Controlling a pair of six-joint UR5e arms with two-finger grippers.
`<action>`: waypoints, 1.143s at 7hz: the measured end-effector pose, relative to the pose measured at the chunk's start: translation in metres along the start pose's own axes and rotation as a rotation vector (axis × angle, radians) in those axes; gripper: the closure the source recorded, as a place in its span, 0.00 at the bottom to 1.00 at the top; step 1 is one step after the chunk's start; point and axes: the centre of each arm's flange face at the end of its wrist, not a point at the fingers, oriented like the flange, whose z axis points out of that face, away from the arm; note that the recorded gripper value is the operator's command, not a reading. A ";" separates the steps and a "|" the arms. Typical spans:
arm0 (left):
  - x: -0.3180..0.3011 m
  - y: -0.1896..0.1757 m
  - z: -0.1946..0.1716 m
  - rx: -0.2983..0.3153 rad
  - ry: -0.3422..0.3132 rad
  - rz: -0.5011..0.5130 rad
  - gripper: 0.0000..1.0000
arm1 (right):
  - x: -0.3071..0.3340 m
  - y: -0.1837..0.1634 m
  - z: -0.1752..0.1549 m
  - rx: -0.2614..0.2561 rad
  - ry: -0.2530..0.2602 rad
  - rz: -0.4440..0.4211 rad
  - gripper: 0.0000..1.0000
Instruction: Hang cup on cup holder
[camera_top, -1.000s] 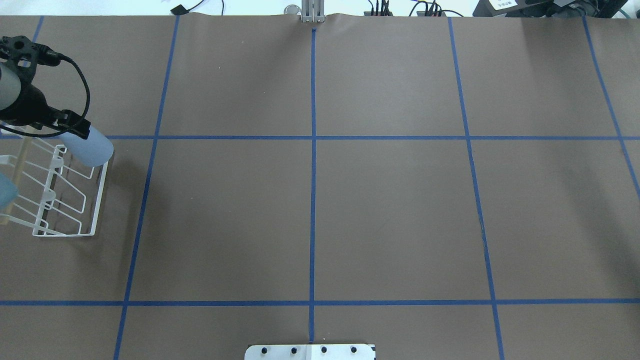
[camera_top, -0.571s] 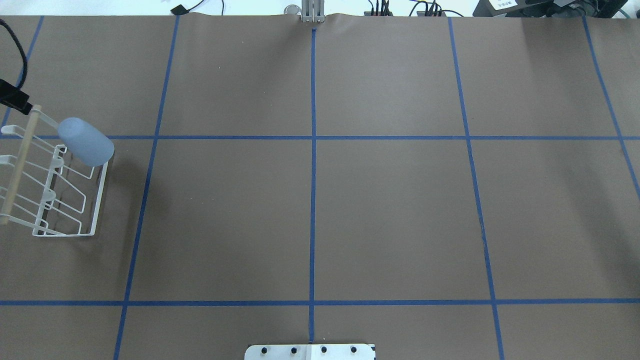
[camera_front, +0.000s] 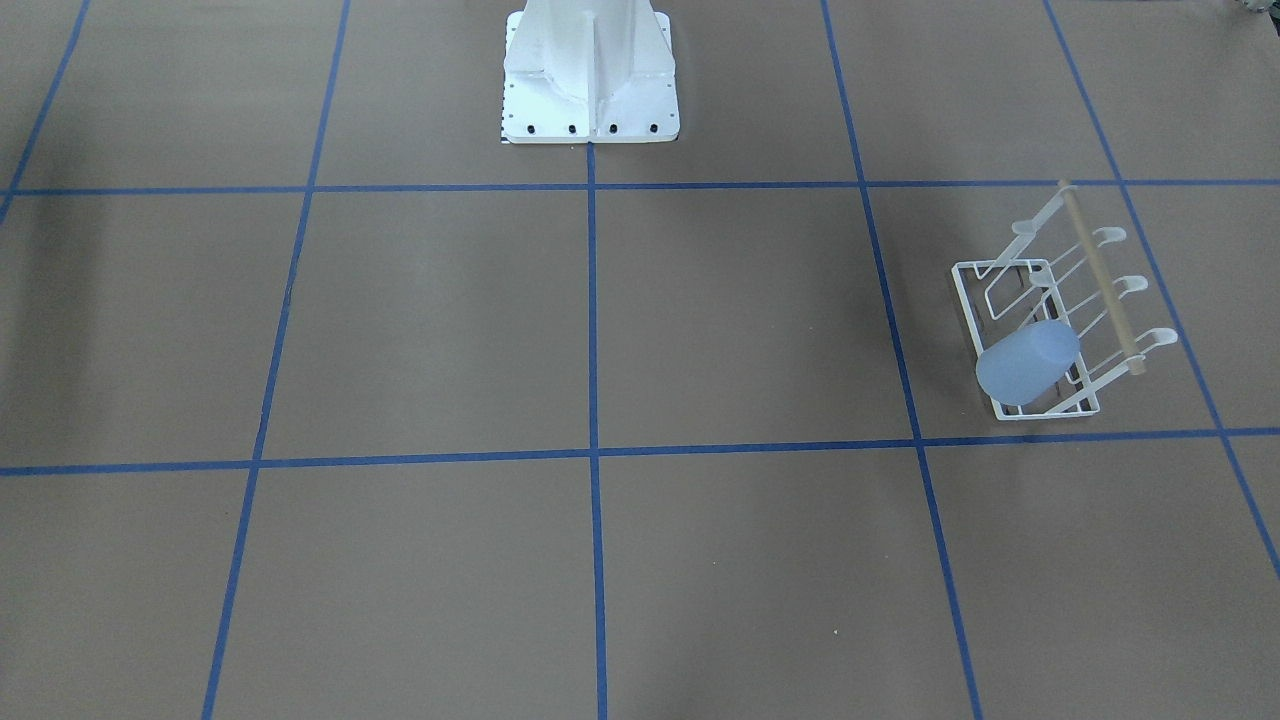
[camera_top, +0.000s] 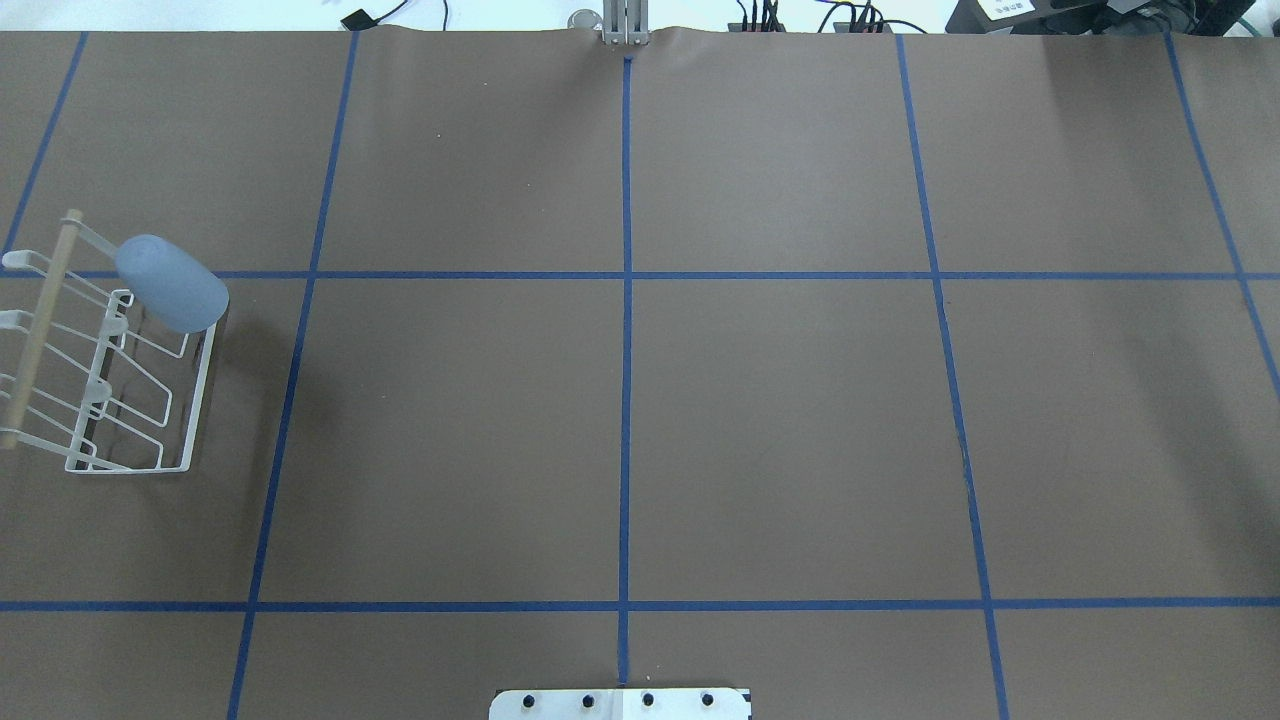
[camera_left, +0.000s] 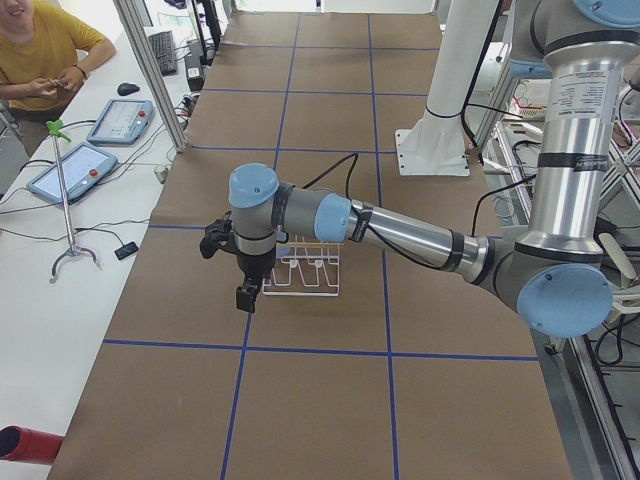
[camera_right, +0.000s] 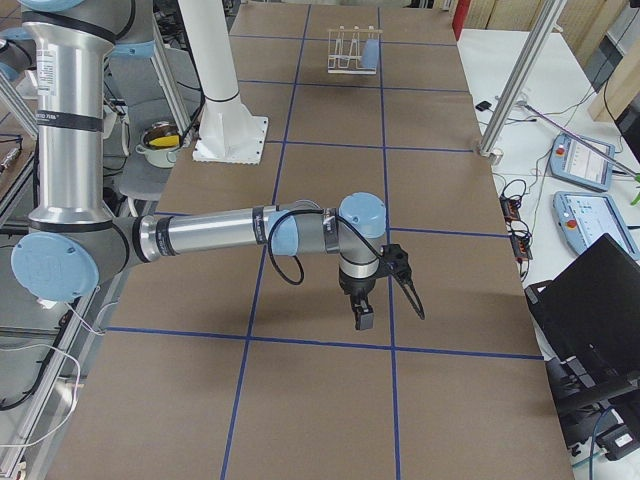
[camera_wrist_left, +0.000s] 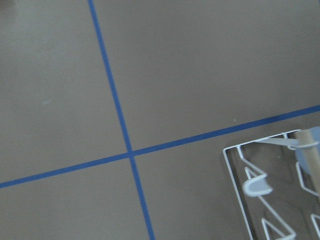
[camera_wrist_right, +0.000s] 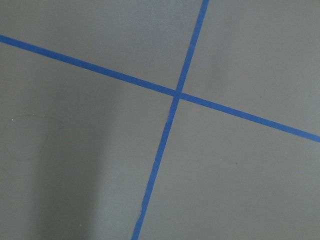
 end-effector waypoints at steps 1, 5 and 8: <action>-0.019 0.021 0.007 -0.004 0.008 -0.009 0.01 | -0.003 -0.008 -0.006 0.009 -0.002 0.027 0.00; -0.025 0.070 0.021 -0.003 0.105 -0.040 0.01 | -0.012 -0.018 -0.013 0.026 -0.050 0.043 0.00; -0.014 0.067 0.007 0.026 0.103 -0.009 0.01 | -0.011 -0.015 -0.010 0.022 -0.053 0.044 0.00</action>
